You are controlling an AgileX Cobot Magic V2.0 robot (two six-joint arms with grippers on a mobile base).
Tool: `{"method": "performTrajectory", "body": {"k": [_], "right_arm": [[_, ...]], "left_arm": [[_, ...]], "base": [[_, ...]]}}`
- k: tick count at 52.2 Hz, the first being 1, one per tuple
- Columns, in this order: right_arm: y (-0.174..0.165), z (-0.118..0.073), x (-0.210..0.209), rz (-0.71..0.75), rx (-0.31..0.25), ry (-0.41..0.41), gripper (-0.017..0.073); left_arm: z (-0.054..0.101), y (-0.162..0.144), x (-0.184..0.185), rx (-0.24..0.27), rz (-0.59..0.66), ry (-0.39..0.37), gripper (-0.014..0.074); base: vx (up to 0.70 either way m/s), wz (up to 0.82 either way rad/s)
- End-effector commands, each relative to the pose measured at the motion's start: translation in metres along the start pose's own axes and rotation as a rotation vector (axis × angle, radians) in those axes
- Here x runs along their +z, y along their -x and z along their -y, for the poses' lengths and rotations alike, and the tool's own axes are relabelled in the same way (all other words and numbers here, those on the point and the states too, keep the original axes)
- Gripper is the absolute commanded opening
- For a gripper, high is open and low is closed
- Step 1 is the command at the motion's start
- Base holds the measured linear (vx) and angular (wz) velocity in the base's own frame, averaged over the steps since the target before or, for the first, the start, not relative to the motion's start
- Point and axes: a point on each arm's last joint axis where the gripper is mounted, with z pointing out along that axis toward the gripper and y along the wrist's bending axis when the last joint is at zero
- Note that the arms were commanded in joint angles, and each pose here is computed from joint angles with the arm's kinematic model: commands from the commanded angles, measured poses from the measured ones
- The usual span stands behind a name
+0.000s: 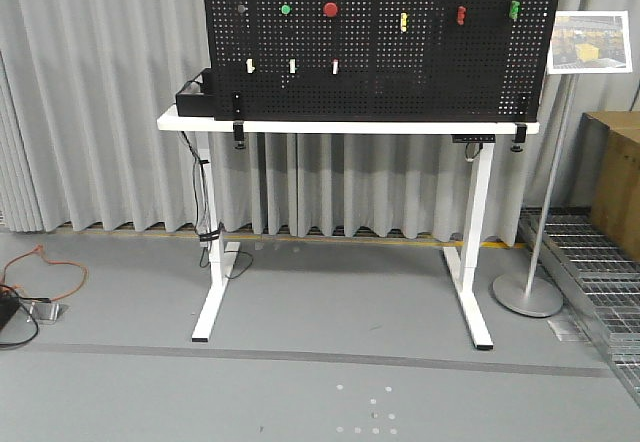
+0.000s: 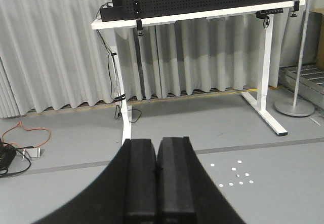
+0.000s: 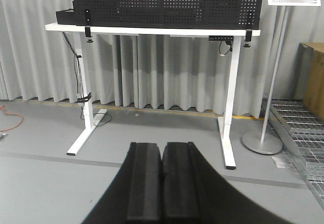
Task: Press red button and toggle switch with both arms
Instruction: 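Drive the base forward until the pegboard fills the view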
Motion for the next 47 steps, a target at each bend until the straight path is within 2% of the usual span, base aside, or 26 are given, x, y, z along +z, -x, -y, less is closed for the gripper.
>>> {"method": "performTrajectory", "body": {"k": [1, 47], "right_arm": [[0.0043, 0.0000, -0.0009, 0.087, -0.011, -0.003, 0.0000], [0.0043, 0.0000, -0.0009, 0.087, -0.011, -0.003, 0.0000]], "left_arm": [[0.0010, -0.0010, 0.0003, -0.006, 0.070, -0.006, 0.0001], [0.0010, -0.0010, 0.0003, -0.006, 0.070, -0.006, 0.0001]], "base": [[0.00, 0.00], [0.02, -0.02]]}}
